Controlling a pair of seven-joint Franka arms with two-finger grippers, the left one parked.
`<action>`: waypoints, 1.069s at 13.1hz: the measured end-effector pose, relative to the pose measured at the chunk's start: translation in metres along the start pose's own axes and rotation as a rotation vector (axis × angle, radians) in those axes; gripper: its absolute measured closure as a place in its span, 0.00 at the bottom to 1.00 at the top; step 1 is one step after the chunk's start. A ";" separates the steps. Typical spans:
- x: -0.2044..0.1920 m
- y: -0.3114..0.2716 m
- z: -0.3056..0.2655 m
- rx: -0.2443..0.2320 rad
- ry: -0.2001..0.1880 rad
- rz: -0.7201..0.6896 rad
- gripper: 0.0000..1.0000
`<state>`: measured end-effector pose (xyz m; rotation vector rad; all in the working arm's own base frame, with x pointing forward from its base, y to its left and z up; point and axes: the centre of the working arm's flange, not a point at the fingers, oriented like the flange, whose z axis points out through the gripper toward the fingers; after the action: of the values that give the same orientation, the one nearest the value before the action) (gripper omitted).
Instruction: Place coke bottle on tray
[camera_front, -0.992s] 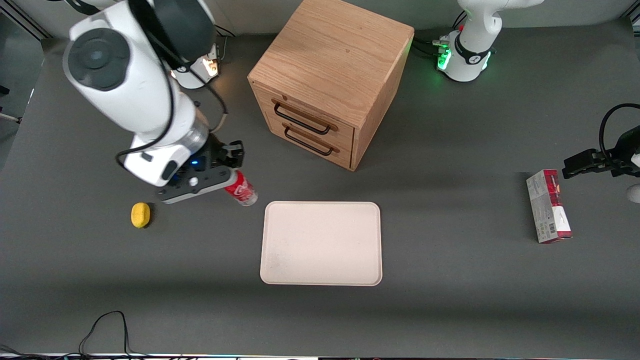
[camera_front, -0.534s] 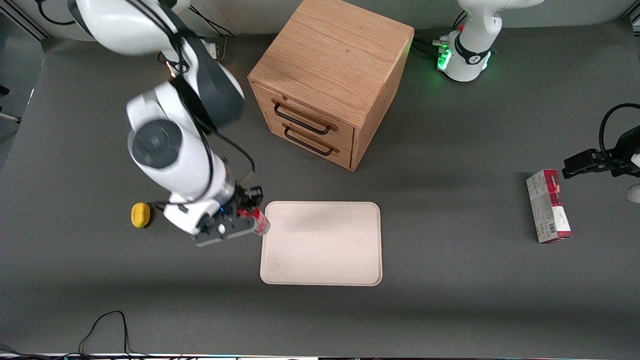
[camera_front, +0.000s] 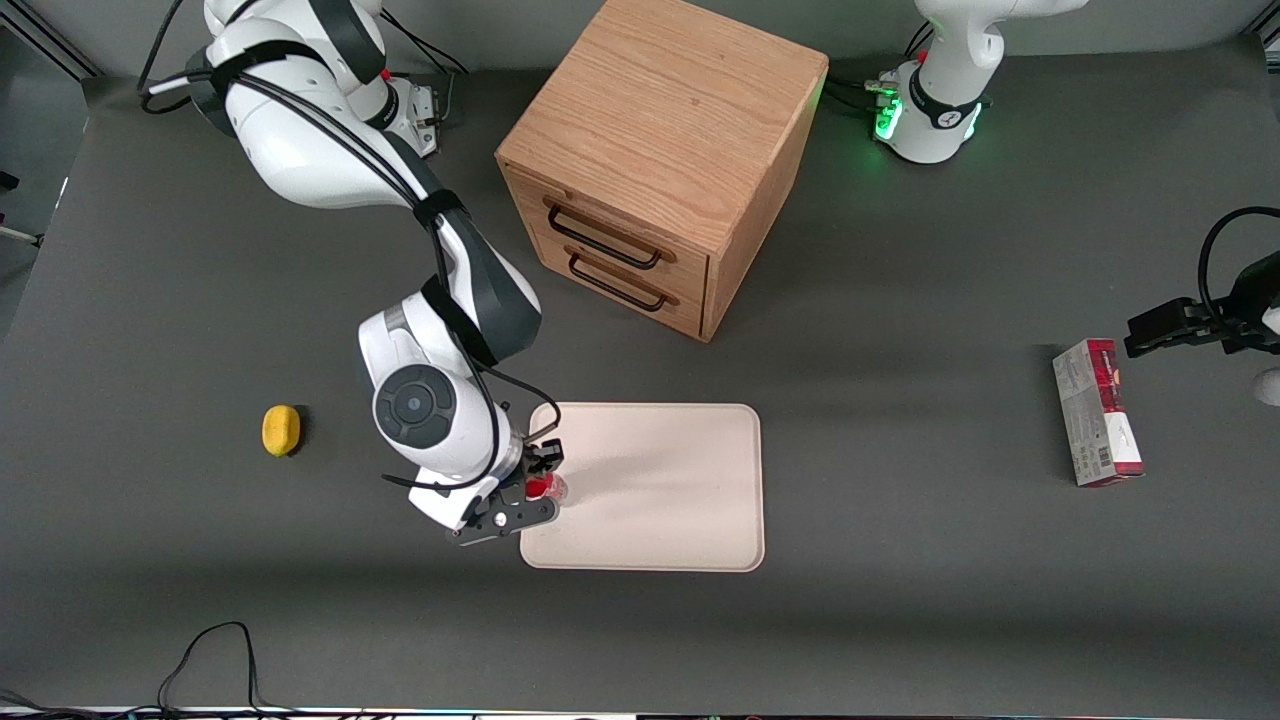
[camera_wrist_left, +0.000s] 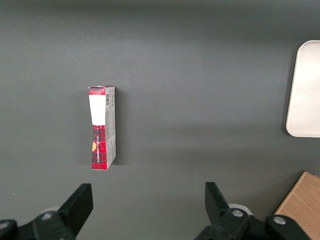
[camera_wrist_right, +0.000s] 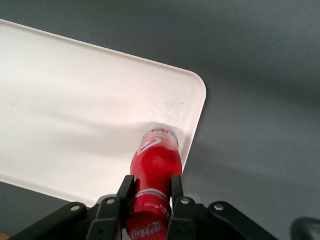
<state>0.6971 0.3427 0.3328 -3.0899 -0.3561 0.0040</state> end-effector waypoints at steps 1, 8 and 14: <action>0.001 0.000 0.005 -0.006 0.002 -0.002 0.66; 0.004 0.001 0.014 -0.012 0.019 -0.005 0.62; 0.006 0.001 -0.011 -0.010 0.041 0.050 0.00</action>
<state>0.7027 0.3429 0.3441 -3.1025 -0.2780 -0.0600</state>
